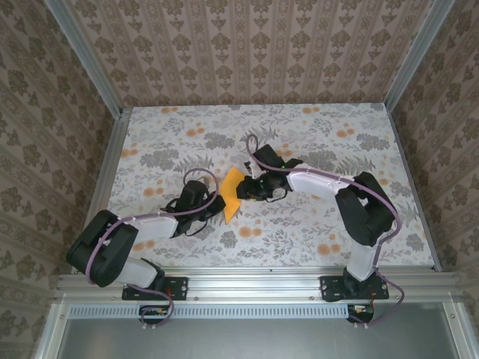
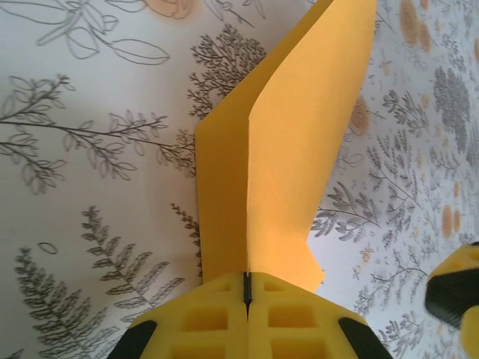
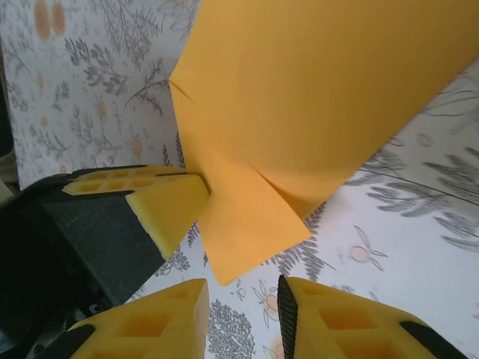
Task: Fold a paper plane with a square sheet of paper (pick it up from the middle)
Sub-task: Fold the wing for the fifth time at the center of the table.
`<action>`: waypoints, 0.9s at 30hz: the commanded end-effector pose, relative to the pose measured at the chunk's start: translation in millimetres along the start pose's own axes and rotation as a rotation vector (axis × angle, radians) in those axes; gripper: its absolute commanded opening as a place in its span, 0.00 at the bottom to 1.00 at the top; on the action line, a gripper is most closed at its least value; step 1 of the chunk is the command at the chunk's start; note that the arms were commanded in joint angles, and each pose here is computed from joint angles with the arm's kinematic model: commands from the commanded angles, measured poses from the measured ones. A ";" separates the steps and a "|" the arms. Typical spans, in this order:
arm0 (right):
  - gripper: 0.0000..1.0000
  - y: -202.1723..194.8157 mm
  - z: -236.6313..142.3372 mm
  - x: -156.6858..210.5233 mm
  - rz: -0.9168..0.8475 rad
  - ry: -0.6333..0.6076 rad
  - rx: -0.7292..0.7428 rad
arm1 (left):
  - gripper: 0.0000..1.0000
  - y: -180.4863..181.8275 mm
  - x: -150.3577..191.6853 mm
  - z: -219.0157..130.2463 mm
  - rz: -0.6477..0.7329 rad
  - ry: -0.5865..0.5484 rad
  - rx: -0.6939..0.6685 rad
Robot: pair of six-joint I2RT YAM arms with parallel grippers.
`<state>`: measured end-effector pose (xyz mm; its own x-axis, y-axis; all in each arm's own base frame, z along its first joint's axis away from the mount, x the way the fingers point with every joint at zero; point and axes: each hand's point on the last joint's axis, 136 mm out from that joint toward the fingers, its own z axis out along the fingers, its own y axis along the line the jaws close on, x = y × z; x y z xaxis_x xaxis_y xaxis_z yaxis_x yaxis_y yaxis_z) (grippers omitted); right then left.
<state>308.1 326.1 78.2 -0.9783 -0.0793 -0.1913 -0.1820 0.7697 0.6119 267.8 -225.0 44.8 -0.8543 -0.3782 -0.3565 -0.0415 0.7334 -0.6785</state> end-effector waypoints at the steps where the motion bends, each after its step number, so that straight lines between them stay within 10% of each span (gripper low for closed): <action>1: 0.28 -4.3 17.7 6.5 -0.001 0.051 0.049 | 0.00 20.3 1.0 1.1 -0.024 -0.020 -0.087; 21: 0.19 -2.6 64.0 -3.3 0.034 0.121 0.009 | 0.14 3.2 1.4 -3.5 0.018 -0.011 -0.002; 27: 0.19 3.0 47.4 -10.0 0.038 0.079 -0.029 | 0.00 -4.8 -2.6 -2.9 0.049 0.002 0.002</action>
<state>318.2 360.2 25.2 -0.9884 -0.1247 -0.0865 -0.1516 0.7817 0.6050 264.4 -218.4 37.2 -0.8553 -0.3674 -0.3653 -0.0478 0.7581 -0.6503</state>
